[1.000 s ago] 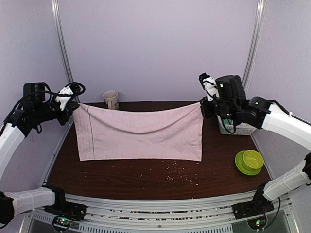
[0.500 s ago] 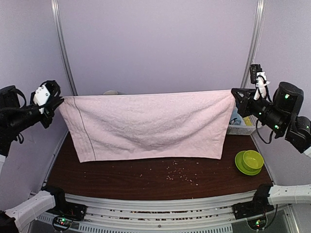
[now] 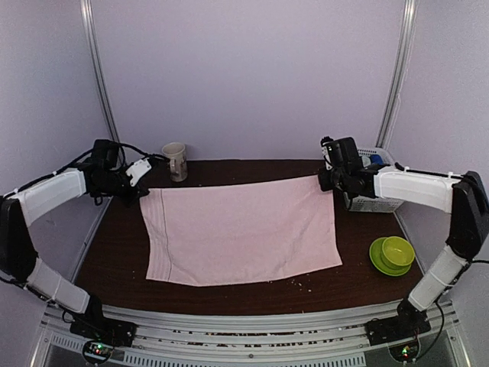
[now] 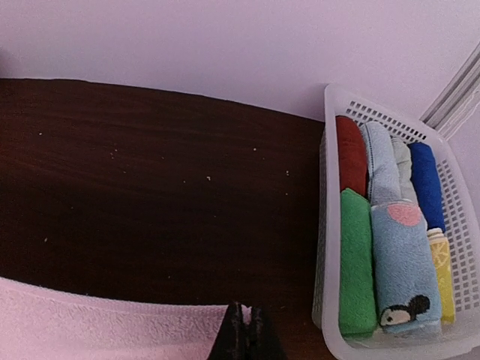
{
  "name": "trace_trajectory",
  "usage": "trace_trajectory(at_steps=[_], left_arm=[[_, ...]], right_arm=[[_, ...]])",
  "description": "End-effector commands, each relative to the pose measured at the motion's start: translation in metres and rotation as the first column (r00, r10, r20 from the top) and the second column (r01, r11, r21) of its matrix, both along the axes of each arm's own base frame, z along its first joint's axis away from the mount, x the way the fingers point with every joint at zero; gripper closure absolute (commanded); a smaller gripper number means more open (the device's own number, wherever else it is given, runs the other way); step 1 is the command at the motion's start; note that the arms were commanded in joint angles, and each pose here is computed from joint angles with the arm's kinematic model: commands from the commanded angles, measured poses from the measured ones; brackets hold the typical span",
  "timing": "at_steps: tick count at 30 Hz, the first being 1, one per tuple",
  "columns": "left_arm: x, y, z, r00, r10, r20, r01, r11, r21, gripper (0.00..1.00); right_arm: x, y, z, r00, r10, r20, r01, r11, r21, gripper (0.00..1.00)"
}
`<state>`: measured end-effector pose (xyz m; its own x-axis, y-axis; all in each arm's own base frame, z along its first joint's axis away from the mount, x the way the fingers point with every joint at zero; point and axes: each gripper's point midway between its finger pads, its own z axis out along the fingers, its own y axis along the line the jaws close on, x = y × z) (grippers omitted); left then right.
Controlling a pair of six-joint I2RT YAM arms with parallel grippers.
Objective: Roll the towels
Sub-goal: Flatten out the towel at the center of the board, then fold the towel at the center of the board.
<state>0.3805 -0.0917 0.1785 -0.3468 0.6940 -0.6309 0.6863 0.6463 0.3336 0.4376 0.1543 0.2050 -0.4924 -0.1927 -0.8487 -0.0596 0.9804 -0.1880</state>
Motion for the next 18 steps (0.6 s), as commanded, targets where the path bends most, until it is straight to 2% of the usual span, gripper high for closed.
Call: trace_trajectory(at_steps=[1, 5, 9, 13, 18], left_arm=[[0.066, 0.009, -0.014, 0.995, 0.060, 0.076, -0.064, 0.996, 0.058, 1.00], [0.101, 0.009, -0.039, 0.994, 0.083, 0.074, -0.088, 0.993, 0.075, 1.00], [0.116, 0.006, -0.037, 0.990, 0.073, 0.121, -0.081, 0.995, 0.061, 1.00], [0.112, 0.001, -0.025, 0.983, 0.029, 0.179, -0.040, 0.997, 0.061, 1.00], [0.082, -0.011, -0.022, 0.979, -0.081, 0.188, 0.072, 0.996, 0.054, 1.00]], right_arm=[[0.059, -0.005, 0.004, 0.997, -0.024, 0.071, 0.021, 0.999, 0.043, 1.00], [0.096, -0.005, -0.024, 1.000, 0.007, 0.030, -0.008, 0.999, 0.046, 1.00], [0.109, 0.005, -0.033, 0.998, 0.069, 0.008, -0.069, 0.997, 0.017, 1.00], [0.102, 0.006, -0.037, 0.994, 0.110, -0.001, -0.110, 0.993, 0.034, 1.00], [0.078, 0.003, -0.039, 0.987, 0.160, 0.007, -0.160, 0.985, 0.069, 1.00]])
